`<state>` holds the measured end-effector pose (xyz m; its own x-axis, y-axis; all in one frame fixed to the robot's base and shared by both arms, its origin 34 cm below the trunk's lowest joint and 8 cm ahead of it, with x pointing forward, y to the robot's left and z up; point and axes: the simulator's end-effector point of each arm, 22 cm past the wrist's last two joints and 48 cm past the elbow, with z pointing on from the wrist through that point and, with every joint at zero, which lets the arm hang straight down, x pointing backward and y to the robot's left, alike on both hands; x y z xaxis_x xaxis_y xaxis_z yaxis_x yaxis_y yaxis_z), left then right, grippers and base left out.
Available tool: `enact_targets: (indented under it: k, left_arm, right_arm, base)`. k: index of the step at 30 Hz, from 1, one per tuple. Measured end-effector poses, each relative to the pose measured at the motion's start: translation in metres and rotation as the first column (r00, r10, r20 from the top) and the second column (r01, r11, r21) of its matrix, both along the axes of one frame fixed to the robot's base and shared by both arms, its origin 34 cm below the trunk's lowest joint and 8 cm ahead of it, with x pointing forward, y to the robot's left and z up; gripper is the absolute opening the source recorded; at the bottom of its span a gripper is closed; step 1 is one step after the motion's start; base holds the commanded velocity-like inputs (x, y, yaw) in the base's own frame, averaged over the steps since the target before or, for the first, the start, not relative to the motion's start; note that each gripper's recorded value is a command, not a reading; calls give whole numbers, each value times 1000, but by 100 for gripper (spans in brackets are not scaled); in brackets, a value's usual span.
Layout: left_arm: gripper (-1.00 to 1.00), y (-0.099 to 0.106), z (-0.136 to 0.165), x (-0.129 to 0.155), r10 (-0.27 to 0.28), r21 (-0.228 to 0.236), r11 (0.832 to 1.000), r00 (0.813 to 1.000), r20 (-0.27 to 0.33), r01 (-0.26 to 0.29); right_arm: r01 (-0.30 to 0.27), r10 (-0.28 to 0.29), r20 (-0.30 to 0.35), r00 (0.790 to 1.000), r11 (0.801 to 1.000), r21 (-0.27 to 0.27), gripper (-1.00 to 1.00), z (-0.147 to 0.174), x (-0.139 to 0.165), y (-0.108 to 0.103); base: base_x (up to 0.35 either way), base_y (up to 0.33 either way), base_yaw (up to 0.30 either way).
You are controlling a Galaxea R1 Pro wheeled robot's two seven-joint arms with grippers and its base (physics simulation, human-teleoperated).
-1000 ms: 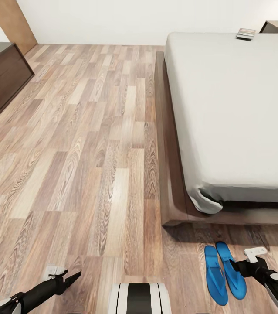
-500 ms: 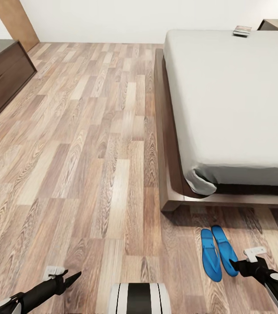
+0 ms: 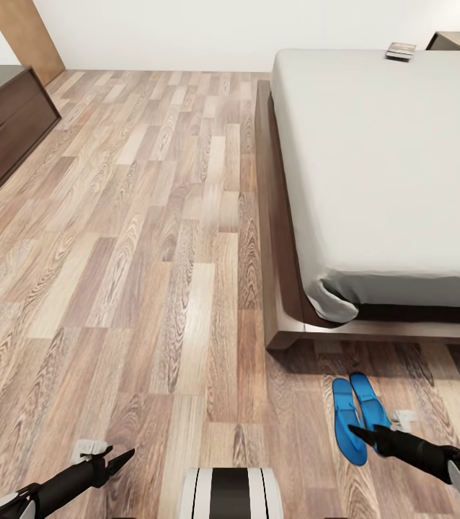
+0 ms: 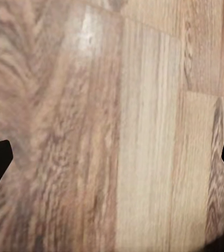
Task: In the bedroom, move the book from the bed onto either nightstand, and place the two sandals side by side next to the bed.
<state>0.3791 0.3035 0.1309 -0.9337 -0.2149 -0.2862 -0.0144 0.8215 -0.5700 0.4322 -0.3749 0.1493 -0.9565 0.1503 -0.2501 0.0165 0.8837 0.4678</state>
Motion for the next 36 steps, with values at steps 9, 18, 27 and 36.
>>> enact_targets:
  k: [9,18,27,36]
  left_arm:
    - [100,0,0,-1,-1,-1,1000,1000,0,1]
    - [100,-1,0,-1,2,-5,1000,1000,-1,-2]
    - [100,-26,-1,-4,15,-43,999,1000,-4,-15]
    - [100,-25,-5,-18,25,-42,999,999,-37,-27]
  right_arm:
    - [18,-6,-61,998,981,193,100,36,-16,-11]
    - [322,-278,-221,935,927,194,100,48,-106,-90]
    - [287,-272,-119,955,949,133,100,49,-135,-106]
    - [283,-270,-111,956,950,130,100,50,-137,-106]
  base:
    - [0,0,0]
    - [0,0,0]
    - [0,0,0]
    - [0,0,0]
